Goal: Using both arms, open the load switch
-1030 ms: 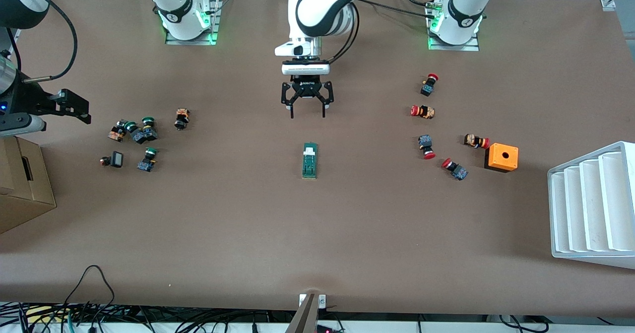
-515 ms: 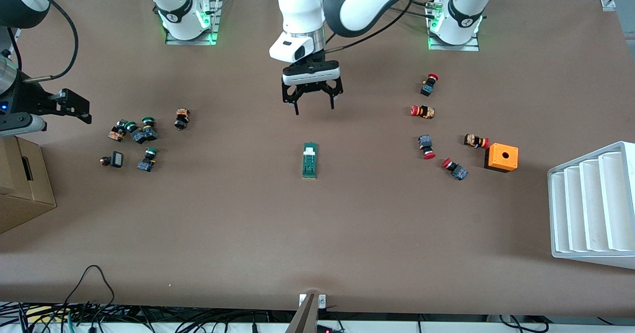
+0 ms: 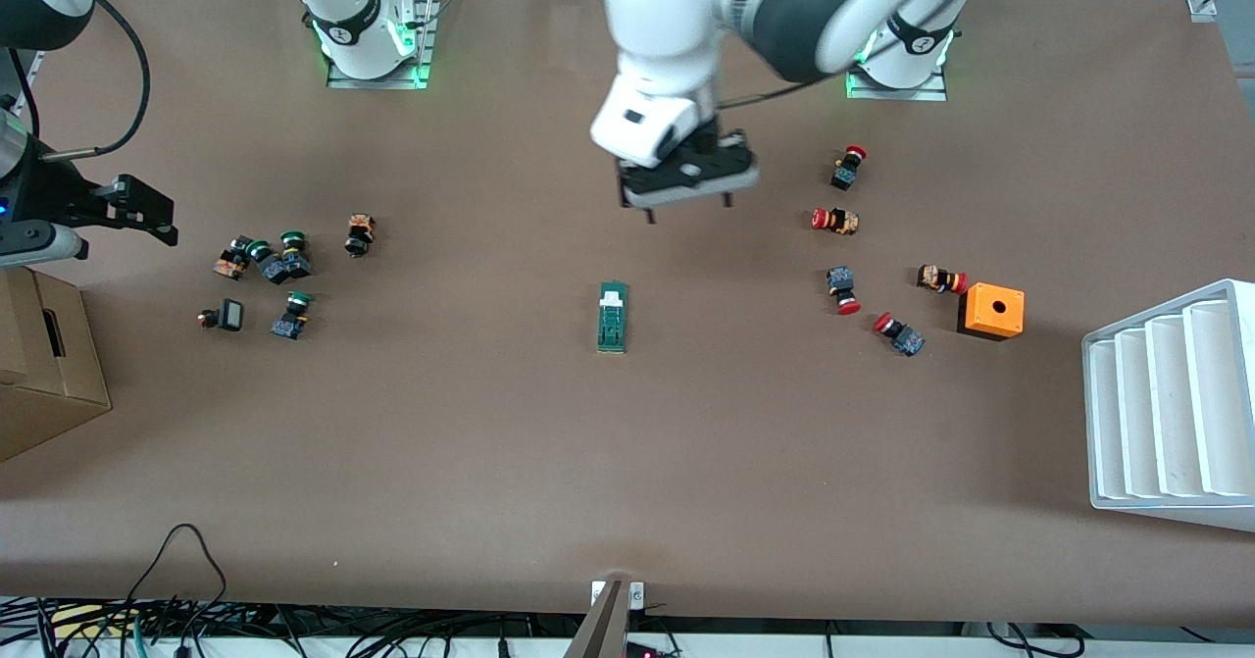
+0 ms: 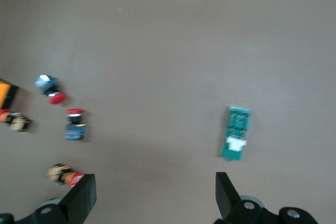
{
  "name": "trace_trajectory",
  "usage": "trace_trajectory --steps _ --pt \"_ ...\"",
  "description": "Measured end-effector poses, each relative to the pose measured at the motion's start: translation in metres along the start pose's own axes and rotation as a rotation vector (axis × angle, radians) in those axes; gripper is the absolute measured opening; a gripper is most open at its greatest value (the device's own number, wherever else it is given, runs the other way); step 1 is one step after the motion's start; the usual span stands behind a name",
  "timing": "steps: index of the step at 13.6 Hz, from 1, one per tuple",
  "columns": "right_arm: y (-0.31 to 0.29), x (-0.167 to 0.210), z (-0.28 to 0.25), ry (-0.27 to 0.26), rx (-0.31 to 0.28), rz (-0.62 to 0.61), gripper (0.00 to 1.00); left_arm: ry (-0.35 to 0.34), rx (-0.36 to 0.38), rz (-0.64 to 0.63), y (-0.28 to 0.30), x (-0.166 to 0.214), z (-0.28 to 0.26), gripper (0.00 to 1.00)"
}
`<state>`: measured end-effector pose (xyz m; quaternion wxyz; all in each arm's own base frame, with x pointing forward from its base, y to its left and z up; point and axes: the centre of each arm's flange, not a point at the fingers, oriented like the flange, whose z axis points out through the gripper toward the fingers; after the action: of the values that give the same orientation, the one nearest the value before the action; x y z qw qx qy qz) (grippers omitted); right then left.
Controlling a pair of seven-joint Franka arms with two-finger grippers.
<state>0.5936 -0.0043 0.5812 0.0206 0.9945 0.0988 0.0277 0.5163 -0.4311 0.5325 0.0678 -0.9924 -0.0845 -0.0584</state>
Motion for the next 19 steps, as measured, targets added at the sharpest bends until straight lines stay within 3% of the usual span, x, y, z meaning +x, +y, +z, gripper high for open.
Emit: trace_trajectory --steps 5,8,14,16,19 --pt "-0.012 0.004 -0.006 0.020 0.023 -0.013 1.00 -0.156 -0.046 0.020 -0.117 0.094 -0.007 1.00" --pt "-0.015 0.005 -0.010 0.029 0.023 -0.017 1.00 -0.220 -0.053 -0.005 -0.182 0.129 -0.002 1.00" --pt "-0.014 0.004 -0.011 0.027 0.024 -0.016 1.00 -0.282 -0.103 0.007 -0.244 0.157 0.009 1.00" --pt "-0.014 0.004 -0.011 0.027 0.024 -0.016 1.00 -0.300 -0.147 0.024 -0.293 0.173 0.012 1.00" --pt "-0.014 0.004 -0.011 0.027 0.024 -0.017 1.00 -0.273 -0.172 0.116 -0.379 0.189 0.007 1.00"
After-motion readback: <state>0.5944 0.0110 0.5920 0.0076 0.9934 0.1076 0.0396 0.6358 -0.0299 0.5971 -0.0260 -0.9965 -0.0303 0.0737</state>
